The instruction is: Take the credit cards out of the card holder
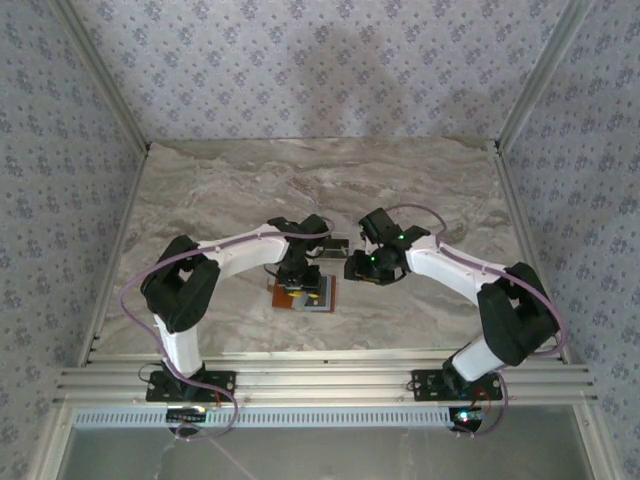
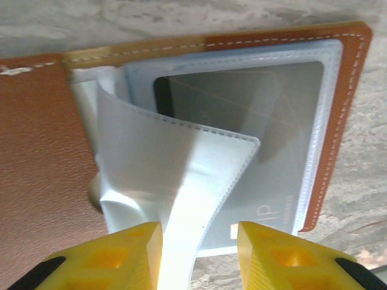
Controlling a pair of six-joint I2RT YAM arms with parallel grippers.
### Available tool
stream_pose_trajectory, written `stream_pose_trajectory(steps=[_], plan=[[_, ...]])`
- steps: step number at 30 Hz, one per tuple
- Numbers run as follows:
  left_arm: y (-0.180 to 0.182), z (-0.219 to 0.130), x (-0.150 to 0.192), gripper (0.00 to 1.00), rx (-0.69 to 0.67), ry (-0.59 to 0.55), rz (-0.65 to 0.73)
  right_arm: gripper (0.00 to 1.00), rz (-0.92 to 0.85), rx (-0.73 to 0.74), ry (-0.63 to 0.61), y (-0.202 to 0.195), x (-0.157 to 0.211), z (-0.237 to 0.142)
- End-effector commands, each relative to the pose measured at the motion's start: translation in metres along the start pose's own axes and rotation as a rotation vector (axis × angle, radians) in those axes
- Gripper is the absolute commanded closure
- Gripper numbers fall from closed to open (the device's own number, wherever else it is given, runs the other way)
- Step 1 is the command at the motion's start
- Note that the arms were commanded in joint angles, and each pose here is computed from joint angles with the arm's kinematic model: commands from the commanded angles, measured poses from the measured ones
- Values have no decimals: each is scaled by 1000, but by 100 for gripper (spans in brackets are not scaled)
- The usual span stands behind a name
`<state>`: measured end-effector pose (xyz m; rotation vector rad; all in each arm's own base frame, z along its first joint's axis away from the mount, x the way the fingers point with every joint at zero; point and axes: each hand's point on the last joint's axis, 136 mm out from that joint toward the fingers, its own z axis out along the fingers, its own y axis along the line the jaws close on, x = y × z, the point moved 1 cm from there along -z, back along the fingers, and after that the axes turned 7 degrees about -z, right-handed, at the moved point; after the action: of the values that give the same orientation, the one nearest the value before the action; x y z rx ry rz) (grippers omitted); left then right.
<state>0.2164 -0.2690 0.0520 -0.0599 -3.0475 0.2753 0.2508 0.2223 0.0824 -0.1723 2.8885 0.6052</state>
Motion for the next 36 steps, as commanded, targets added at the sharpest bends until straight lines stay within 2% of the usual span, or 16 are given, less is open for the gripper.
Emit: stream_pose_trajectory(steps=[1,7,15,22,26,31,36], plan=[[7,-18,0,60,-42,-38,24,52,-3,-8,-6,10,-7,2],[19,-13,2,60,-101,-33,22,52,-22,-17,10,21,-7,9],[41,-31,-2,59,-208,-114,20,49,-43,-31,27,38,-7,18],[61,-18,3,61,-262,-77,1,46,-67,-30,55,55,-6,34],[77,-10,5,62,-293,-57,-26,49,-64,-32,67,62,-7,40],[83,-7,4,63,-277,-48,-47,54,-65,-33,86,68,-3,48],[72,-24,-2,64,-202,-88,-50,56,-49,-19,105,64,3,56]])
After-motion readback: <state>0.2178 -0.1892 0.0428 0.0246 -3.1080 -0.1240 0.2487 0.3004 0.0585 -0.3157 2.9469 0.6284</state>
